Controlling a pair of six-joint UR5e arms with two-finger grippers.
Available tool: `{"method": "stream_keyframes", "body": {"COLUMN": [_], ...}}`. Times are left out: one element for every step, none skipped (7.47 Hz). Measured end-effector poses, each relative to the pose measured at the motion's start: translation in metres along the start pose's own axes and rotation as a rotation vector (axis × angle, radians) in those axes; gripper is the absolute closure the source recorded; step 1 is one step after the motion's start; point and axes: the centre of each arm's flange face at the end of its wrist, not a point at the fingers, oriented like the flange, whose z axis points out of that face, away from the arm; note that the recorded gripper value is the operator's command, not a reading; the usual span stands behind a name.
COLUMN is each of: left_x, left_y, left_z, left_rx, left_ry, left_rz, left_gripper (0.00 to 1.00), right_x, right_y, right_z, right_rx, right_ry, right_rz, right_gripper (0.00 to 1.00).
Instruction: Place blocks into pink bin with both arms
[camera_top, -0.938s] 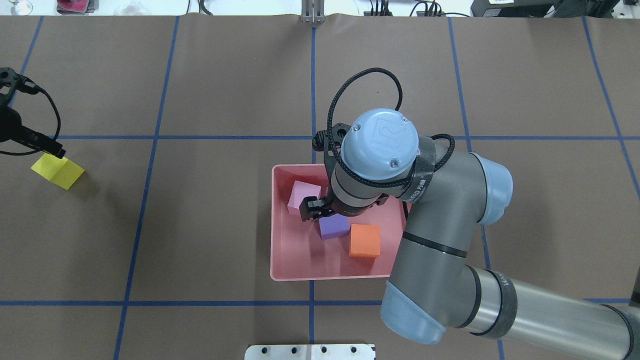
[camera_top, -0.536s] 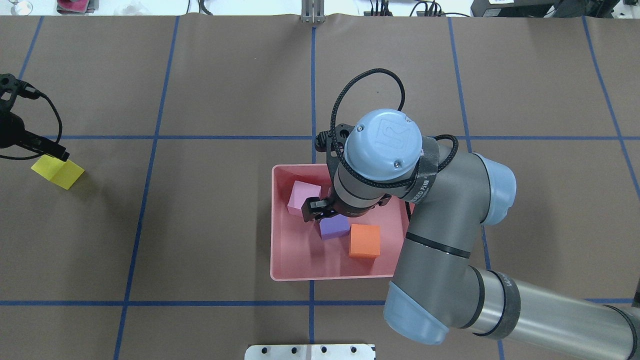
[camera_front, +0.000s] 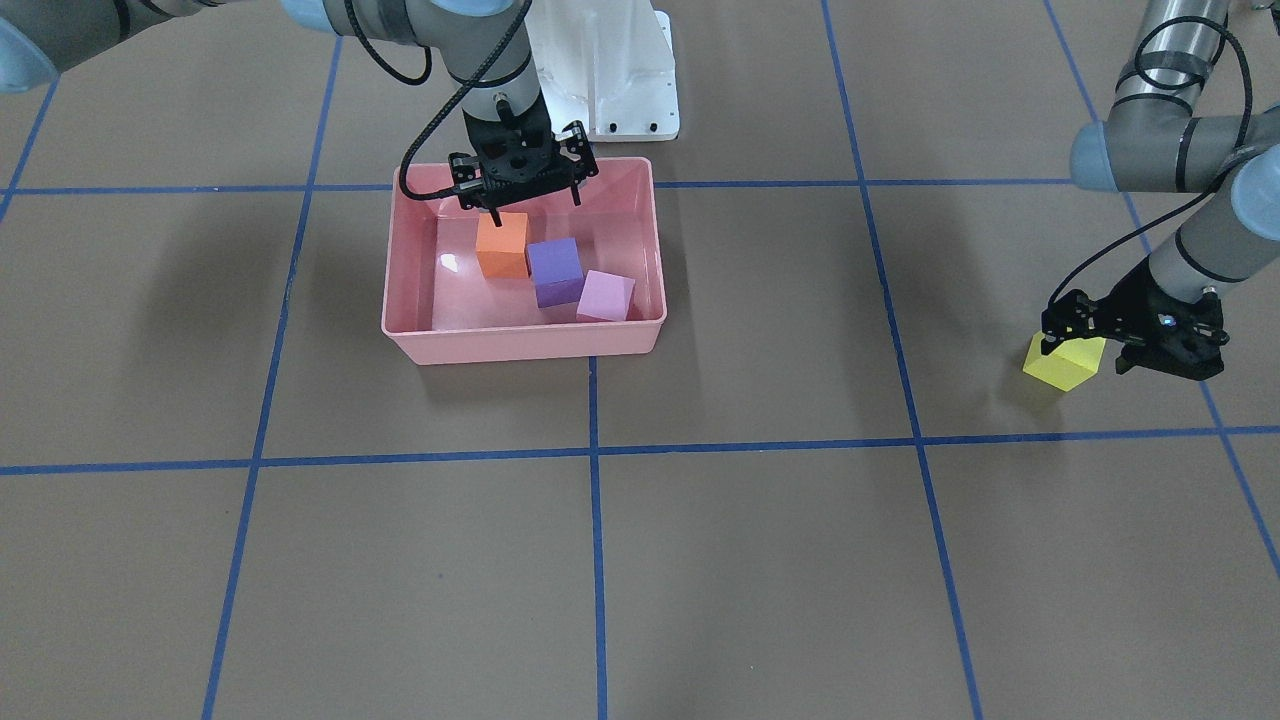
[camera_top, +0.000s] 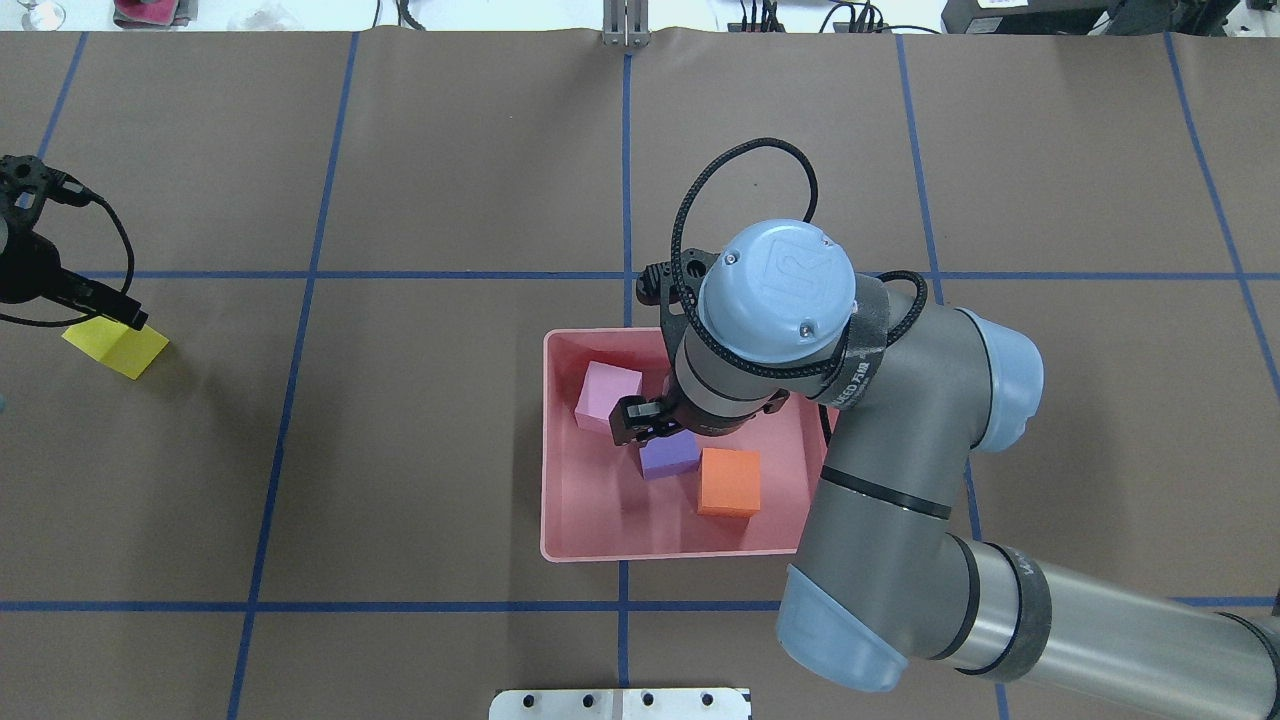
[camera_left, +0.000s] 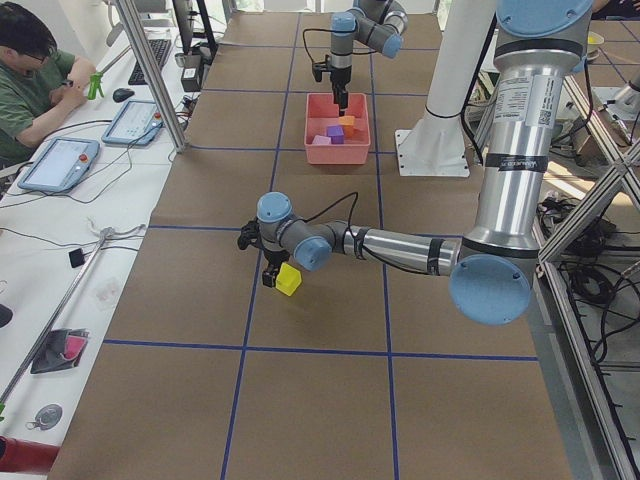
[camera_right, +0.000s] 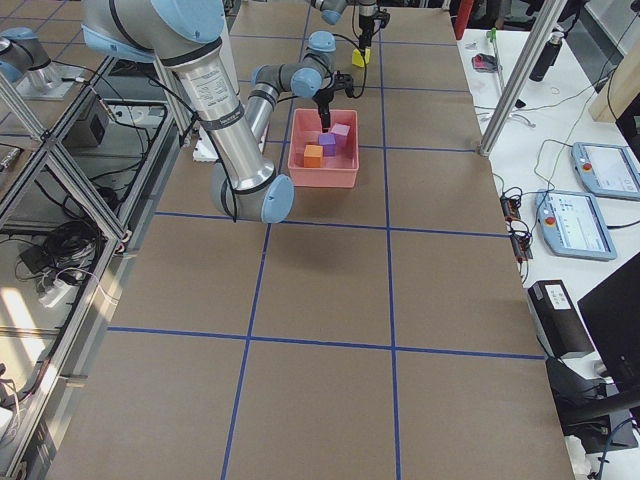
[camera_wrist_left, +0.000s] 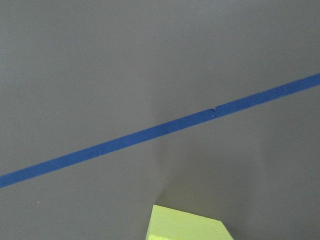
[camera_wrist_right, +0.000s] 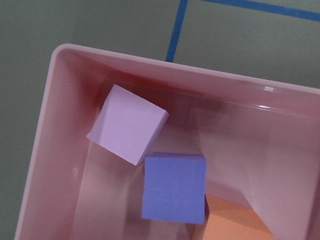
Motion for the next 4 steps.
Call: {"method": "stream_keyframes", "body": {"left_x": [0.004, 0.007, 0.009, 0.009], "left_y": [0.001, 0.002, 0.004, 0.005], "left_z": [0.003, 0.007, 0.01, 0.014], "left_rx": [-0.006, -0.012, -0.018, -0.025], "left_ry": [0.003, 0.004, 0.002, 0.0], "left_rz": [0.005, 0.011, 0.017, 0.019], "left_gripper": [0.0, 0.0, 0.0, 0.08], "right_x": [0.002, 0.003, 0.003, 0.003], "right_y": [0.0, 0.001, 0.001, 0.001], "right_z": [0.001, 0.002, 0.002, 0.002], "right_rx": [-0.001, -0.003, -0.003, -0.004], "right_ry": [0.002, 0.004, 0.005, 0.004], "right_rz": [0.001, 0.002, 0.002, 0.002], "right_gripper": [0.01, 0.01, 0.01, 0.01]}}
